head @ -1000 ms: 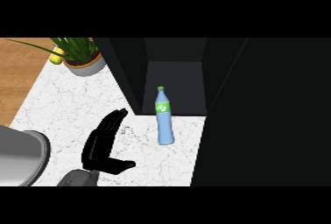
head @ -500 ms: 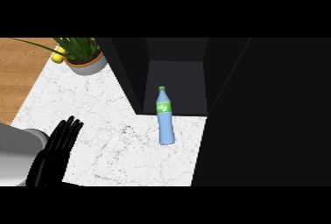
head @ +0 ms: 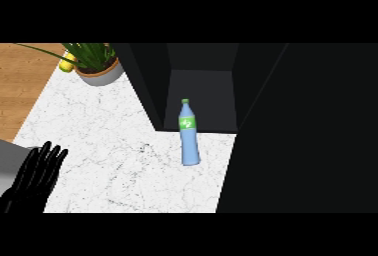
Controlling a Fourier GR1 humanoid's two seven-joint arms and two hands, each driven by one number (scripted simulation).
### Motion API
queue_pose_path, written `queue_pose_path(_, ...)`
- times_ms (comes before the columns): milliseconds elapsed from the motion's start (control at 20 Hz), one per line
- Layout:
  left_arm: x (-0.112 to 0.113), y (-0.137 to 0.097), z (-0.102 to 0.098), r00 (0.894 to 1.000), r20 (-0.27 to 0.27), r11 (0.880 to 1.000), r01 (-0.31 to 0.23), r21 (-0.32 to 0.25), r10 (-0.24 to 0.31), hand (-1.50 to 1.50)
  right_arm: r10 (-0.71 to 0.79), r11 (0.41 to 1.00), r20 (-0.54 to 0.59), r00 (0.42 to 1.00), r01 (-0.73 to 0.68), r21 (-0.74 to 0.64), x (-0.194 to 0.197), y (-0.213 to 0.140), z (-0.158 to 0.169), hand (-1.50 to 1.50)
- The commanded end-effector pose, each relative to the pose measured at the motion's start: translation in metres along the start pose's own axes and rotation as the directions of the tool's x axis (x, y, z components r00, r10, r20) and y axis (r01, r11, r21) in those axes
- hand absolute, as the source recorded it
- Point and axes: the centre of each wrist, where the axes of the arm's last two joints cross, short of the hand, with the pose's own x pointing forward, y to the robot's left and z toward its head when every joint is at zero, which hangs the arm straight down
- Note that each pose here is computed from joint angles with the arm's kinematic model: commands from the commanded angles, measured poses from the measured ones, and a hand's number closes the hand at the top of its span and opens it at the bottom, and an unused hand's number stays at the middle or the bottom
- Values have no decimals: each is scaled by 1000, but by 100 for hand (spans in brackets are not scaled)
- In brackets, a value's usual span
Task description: Pick up the bottled water, place it into the cabinet and close the cabinet
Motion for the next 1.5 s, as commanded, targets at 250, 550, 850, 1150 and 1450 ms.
queue_pose_path(250,37,-2,6,1000,-2,1000,5,-28,-5,-150,152,988,42,987,-153,14,9,57,-62,150)
queue_pose_path(550,70,13,-3,999,22,998,27,-60,-26,-150,165,986,15,986,-165,-38,-10,98,-124,150)
queue_pose_path(850,80,4,-11,1000,28,999,0,-41,1,-150,58,984,14,998,-55,-171,-10,89,-180,150)
queue_pose_path(1150,95,2,-8,1000,17,999,14,-31,-14,-150,20,999,-32,999,-21,-26,-7,63,-217,150)
queue_pose_path(1450,112,13,-6,1000,14,1000,16,-26,-15,-150,-3,982,-186,983,38,185,-17,49,-233,150)
